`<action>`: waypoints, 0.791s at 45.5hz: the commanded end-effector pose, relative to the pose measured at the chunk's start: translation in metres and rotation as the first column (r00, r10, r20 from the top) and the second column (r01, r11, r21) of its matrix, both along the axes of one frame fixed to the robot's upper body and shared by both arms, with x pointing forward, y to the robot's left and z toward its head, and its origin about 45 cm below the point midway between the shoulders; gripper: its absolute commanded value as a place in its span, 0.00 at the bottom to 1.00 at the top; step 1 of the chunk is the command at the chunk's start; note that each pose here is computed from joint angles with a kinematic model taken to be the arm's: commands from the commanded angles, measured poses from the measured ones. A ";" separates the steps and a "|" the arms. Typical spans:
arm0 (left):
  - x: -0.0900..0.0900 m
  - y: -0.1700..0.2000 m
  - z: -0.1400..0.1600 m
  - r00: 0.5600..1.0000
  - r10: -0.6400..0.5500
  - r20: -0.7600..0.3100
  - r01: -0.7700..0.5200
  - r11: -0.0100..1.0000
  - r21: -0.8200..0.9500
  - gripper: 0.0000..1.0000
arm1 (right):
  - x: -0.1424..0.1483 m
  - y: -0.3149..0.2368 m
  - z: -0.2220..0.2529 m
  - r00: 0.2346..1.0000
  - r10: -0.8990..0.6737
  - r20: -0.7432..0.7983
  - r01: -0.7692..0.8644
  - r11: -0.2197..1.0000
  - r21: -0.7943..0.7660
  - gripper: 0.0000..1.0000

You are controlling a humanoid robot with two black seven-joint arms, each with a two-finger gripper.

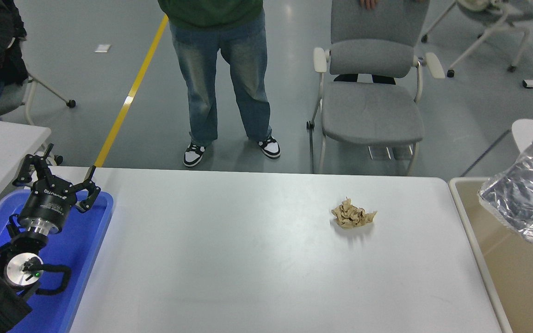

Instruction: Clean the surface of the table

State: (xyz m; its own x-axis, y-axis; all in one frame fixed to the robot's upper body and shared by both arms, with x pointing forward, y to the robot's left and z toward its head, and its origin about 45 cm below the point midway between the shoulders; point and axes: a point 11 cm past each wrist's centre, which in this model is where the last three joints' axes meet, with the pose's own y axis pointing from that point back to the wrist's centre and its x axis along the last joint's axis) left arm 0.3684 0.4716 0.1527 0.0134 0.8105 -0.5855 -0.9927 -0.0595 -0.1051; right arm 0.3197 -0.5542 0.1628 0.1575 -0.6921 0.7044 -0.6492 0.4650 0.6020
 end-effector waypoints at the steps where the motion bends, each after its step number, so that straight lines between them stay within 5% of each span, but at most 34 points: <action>1: 0.000 0.000 0.000 1.000 0.000 0.000 0.000 1.000 0.000 1.00 | -0.009 -0.022 -0.038 0.979 -0.200 0.049 0.203 0.977 -0.064 0.00; 36: 0.000 0.000 0.000 1.000 0.000 0.000 0.000 1.000 0.000 1.00 | -0.008 0.002 -0.081 0.955 -0.284 0.082 0.289 0.955 -0.062 0.00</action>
State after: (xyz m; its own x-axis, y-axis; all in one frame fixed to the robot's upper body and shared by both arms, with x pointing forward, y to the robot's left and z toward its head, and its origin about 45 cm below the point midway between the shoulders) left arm 0.3684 0.4717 0.1528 0.0133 0.8108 -0.5852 -0.9927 -0.0596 -0.1051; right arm 0.3129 -0.5595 0.0907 -0.0834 -0.6467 0.7582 -0.5294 0.6733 0.5161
